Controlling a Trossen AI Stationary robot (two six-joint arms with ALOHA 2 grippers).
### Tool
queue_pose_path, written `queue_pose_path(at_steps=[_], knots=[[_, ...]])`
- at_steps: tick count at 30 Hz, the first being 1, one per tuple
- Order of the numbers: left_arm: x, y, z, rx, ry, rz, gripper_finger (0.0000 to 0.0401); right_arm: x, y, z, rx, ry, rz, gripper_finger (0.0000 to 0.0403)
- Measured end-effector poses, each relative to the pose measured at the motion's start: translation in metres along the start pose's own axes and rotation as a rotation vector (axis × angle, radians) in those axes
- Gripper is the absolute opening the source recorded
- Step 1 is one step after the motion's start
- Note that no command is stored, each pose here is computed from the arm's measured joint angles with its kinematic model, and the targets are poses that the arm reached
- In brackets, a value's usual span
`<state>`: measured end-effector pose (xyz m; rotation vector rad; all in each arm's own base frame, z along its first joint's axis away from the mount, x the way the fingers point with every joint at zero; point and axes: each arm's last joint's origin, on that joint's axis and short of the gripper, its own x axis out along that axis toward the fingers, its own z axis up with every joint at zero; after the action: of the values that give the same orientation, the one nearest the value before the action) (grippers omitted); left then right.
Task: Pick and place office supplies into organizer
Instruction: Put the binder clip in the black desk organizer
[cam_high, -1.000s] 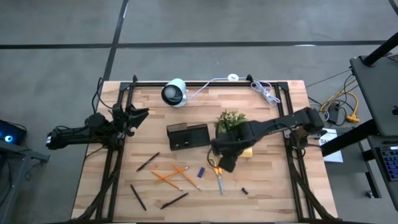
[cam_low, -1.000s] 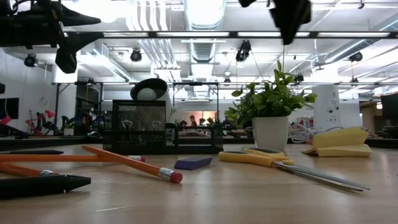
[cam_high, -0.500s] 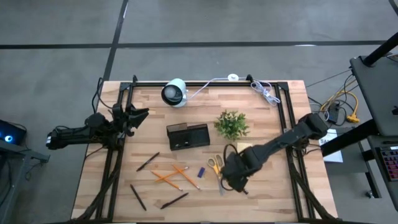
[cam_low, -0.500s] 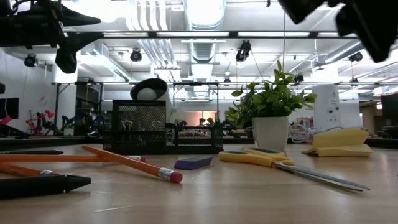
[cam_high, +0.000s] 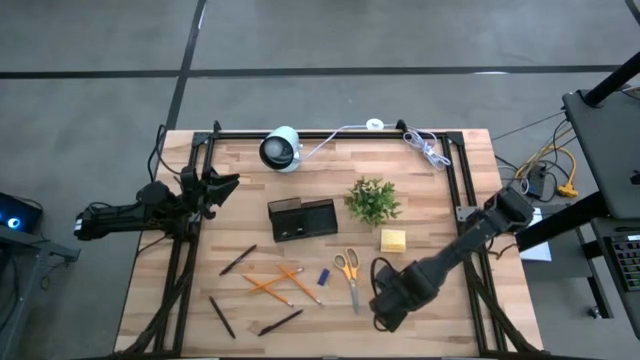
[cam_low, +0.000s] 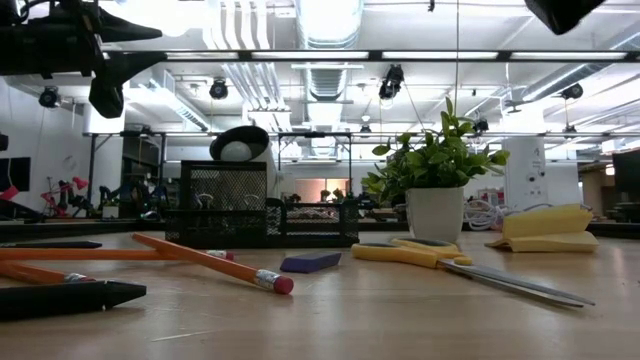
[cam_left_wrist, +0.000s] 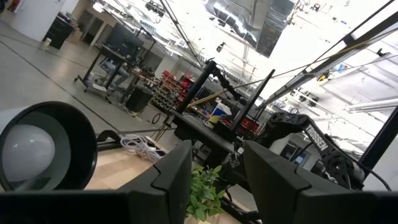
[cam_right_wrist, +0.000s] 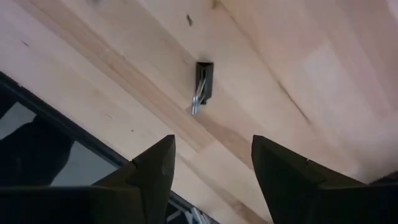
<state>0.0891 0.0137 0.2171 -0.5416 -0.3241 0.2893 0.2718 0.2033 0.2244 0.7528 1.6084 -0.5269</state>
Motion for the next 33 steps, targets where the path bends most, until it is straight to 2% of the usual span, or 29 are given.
queue_pose_path(at_steps=[7,14,17,33], knots=[[0.0,0.0,0.0,0.0,0.0,0.001,0.0132,0.024,0.006,0.0,-0.008,-0.035,0.08,0.0199],[0.0,0.0,0.0,0.0,-0.002,0.001,0.0132,0.044,-0.002,0.003,0.021,-0.03,0.027,0.0199],[0.0,0.0,0.0,0.0,-0.001,0.005,0.0132,0.051,0.001,0.004,0.001,-0.036,0.055,0.0199],[0.0,0.0,0.0,0.0,-0.005,0.007,0.0132,0.059,-0.003,0.006,-0.029,-0.059,0.052,0.0183]])
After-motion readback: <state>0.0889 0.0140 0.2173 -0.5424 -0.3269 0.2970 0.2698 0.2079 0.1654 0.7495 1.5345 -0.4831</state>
